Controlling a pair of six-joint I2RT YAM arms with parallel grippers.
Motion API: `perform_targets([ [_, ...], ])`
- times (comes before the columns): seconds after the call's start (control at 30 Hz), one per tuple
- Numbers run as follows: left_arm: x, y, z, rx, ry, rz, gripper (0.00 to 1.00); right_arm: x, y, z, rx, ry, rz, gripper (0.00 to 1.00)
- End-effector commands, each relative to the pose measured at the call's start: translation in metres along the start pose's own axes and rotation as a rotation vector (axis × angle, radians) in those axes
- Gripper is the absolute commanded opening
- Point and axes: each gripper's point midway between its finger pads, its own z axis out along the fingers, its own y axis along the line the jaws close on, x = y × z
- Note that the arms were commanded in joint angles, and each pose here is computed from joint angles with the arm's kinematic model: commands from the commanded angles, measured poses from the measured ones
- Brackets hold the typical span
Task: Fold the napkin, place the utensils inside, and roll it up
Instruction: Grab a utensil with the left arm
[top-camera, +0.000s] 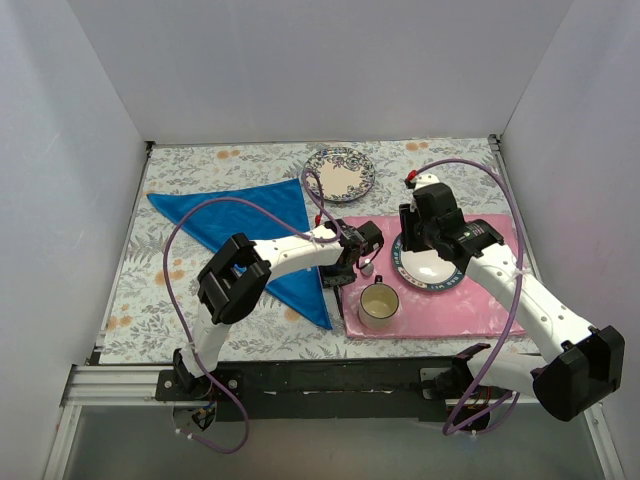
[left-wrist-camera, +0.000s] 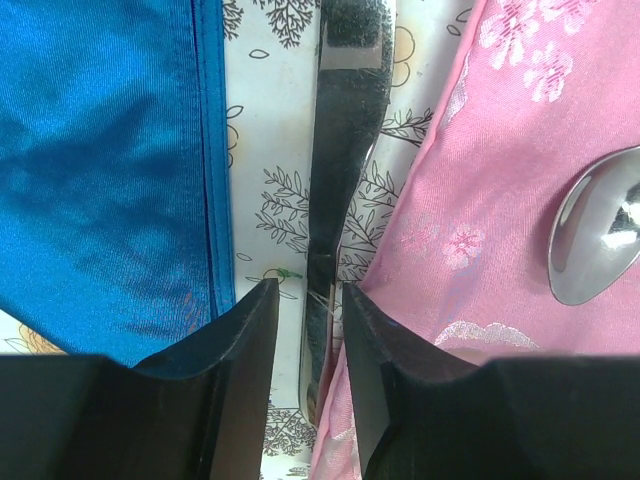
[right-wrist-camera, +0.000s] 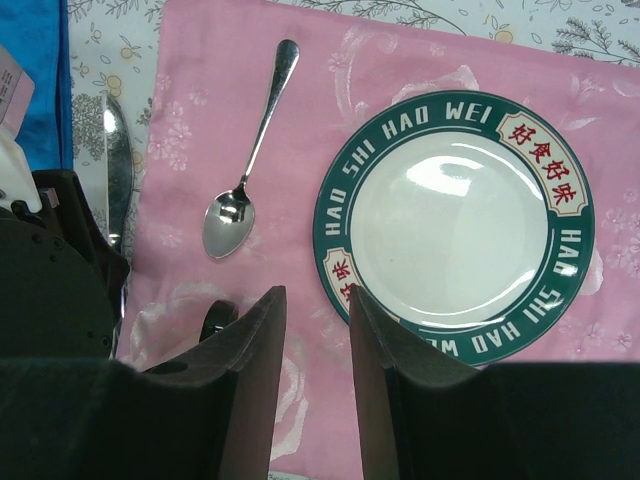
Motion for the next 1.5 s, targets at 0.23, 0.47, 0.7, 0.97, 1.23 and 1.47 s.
perform_targets([
  [0.23,-0.001,0.007,0.004,0.019,-0.021,-0.008,0.29,-0.009,0.001,-0.005,-0.017,-0.052,0.001,0.4],
  [0.47,0.007,0.011,0.025,0.004,-0.001,0.006,0.25,-0.011,0.001,-0.005,-0.019,-0.057,-0.001,0.4],
  [0.7,0.008,0.032,0.042,-0.005,-0.052,0.054,0.15,-0.013,-0.001,-0.007,-0.01,-0.069,0.0,0.4],
  [0.97,-0.016,0.029,0.011,-0.003,-0.123,0.089,0.0,-0.018,-0.002,-0.011,-0.006,-0.09,-0.001,0.4],
  [1.23,-0.025,0.017,-0.022,0.101,-0.137,0.094,0.0,-0.017,0.001,-0.008,-0.021,-0.084,-0.002,0.4],
  [1.47,-0.037,0.004,-0.042,0.153,-0.153,0.1,0.0,-0.016,0.002,-0.005,-0.022,-0.076,-0.002,0.4],
])
